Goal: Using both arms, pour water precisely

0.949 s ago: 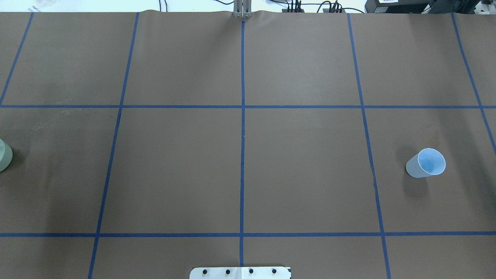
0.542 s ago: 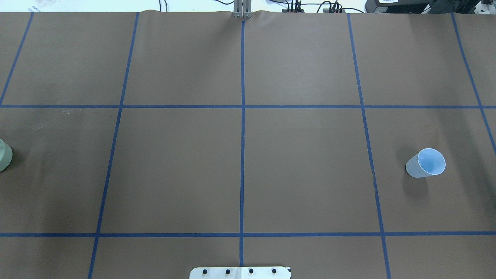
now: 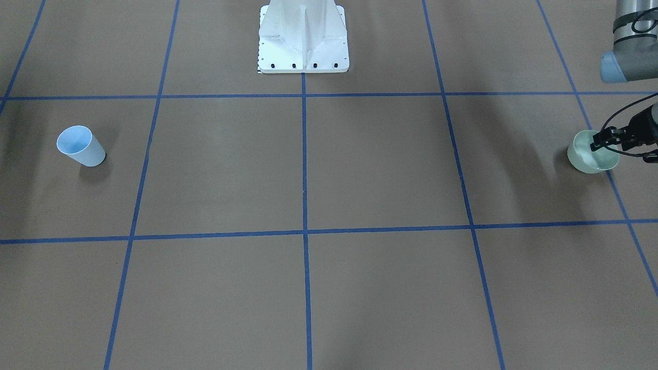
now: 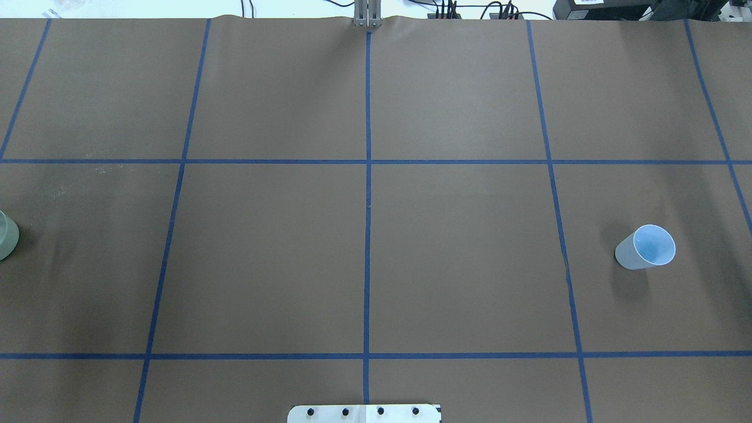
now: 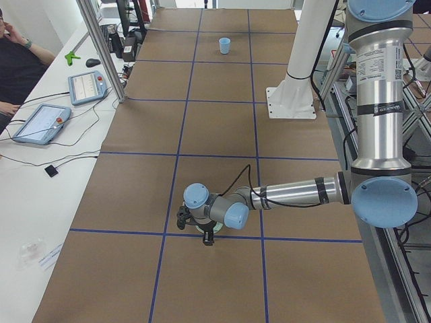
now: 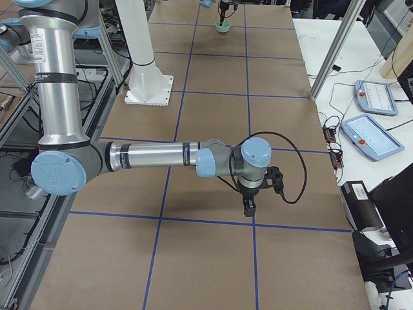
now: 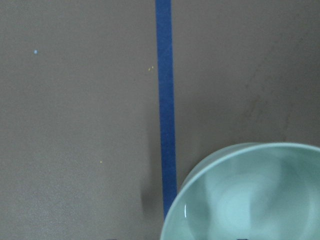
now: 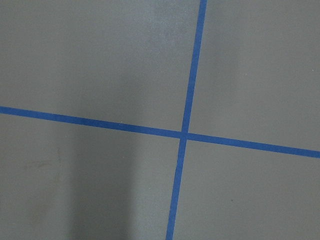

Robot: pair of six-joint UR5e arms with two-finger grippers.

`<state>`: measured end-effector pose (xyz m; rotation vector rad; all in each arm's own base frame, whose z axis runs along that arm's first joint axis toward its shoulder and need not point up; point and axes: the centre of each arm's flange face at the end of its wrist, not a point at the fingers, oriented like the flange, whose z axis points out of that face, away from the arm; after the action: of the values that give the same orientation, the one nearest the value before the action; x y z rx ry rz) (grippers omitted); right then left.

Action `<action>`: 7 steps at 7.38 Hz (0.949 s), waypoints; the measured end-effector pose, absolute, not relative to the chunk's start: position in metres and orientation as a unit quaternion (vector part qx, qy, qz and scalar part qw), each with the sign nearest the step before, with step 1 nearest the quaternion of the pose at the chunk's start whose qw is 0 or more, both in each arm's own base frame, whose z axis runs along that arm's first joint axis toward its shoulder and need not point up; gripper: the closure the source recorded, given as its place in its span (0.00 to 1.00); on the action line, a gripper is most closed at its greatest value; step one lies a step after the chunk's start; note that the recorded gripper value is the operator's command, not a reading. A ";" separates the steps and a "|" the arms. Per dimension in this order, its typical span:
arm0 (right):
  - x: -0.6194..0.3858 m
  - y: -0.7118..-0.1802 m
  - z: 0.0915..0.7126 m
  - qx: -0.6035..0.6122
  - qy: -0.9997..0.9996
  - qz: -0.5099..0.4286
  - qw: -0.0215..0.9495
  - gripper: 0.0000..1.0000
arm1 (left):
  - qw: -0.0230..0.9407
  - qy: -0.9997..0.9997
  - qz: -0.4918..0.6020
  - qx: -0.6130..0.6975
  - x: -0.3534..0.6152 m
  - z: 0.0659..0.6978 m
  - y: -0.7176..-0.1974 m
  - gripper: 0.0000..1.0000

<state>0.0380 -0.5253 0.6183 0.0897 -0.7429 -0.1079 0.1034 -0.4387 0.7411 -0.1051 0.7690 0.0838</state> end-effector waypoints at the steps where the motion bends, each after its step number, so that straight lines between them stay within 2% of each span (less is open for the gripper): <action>1: 0.038 -0.526 0.618 0.044 -0.362 -0.053 0.929 0.00 | 0.924 0.378 0.040 -0.051 0.104 0.739 -0.440 1.00; 5: 0.038 -0.526 0.617 0.044 -0.362 -0.052 0.930 0.00 | 0.896 0.438 0.041 -0.061 0.109 0.704 -0.449 1.00; 7: 0.038 -0.527 0.617 0.044 -0.362 -0.051 0.930 0.00 | 0.893 0.446 0.021 -0.061 0.098 0.658 -0.472 1.00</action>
<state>0.0377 -0.5272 0.6169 0.0902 -0.7424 -0.1042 0.0984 -0.4717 0.6575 -0.1262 0.9256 0.0440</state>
